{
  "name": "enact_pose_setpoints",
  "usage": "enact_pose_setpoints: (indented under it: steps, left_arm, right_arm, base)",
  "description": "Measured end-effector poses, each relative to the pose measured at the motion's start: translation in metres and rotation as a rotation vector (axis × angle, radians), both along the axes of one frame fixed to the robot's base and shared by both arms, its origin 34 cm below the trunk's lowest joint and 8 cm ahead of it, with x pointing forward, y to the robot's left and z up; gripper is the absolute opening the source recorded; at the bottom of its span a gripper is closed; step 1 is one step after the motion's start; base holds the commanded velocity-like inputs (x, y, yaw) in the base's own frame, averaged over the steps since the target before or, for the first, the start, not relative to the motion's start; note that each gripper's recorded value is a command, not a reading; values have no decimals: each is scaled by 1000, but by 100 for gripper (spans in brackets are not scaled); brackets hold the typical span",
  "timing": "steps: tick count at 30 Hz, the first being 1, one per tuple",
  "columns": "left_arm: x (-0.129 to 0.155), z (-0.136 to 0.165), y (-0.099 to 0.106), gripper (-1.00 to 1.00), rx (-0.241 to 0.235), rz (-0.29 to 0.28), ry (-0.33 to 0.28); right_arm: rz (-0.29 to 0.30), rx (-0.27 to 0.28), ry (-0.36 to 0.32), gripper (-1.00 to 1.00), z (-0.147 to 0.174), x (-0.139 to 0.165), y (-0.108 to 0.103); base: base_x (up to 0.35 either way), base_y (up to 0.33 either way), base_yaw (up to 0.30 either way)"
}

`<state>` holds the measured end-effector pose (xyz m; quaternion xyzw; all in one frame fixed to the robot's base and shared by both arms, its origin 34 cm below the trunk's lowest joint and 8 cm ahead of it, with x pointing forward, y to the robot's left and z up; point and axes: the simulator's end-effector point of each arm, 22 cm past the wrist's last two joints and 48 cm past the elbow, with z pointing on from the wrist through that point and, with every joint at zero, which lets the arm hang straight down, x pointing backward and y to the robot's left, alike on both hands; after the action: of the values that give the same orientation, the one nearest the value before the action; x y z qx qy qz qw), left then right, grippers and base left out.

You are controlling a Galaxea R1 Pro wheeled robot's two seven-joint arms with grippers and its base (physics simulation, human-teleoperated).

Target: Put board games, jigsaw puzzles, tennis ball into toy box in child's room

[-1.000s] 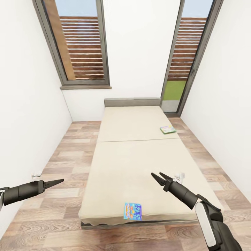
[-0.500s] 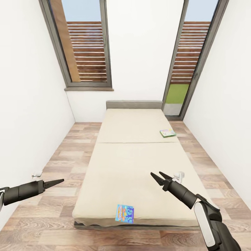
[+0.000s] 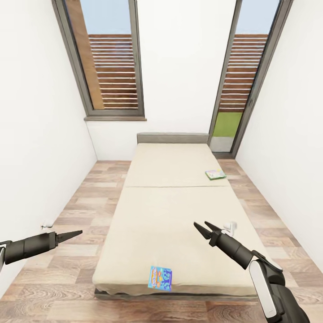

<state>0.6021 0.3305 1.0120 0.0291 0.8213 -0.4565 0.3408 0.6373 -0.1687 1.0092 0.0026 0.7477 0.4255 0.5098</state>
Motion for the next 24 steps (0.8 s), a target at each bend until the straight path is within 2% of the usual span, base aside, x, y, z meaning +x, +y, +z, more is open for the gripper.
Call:
enact_pose_setpoints:
  steps: [15, 24]
  left_arm:
    - [0, 12, 0, 100, 0, 0, -25]
    - [-1, 19, 0, 100, 0, 0, -40]
  right_arm:
    - [0, -1, -25, 100, 13, 0, 0]
    - [0, -4, -39, 100, 20, -1, 0]
  base:
    - [0, -11, 0]
    - [0, -203, 0]
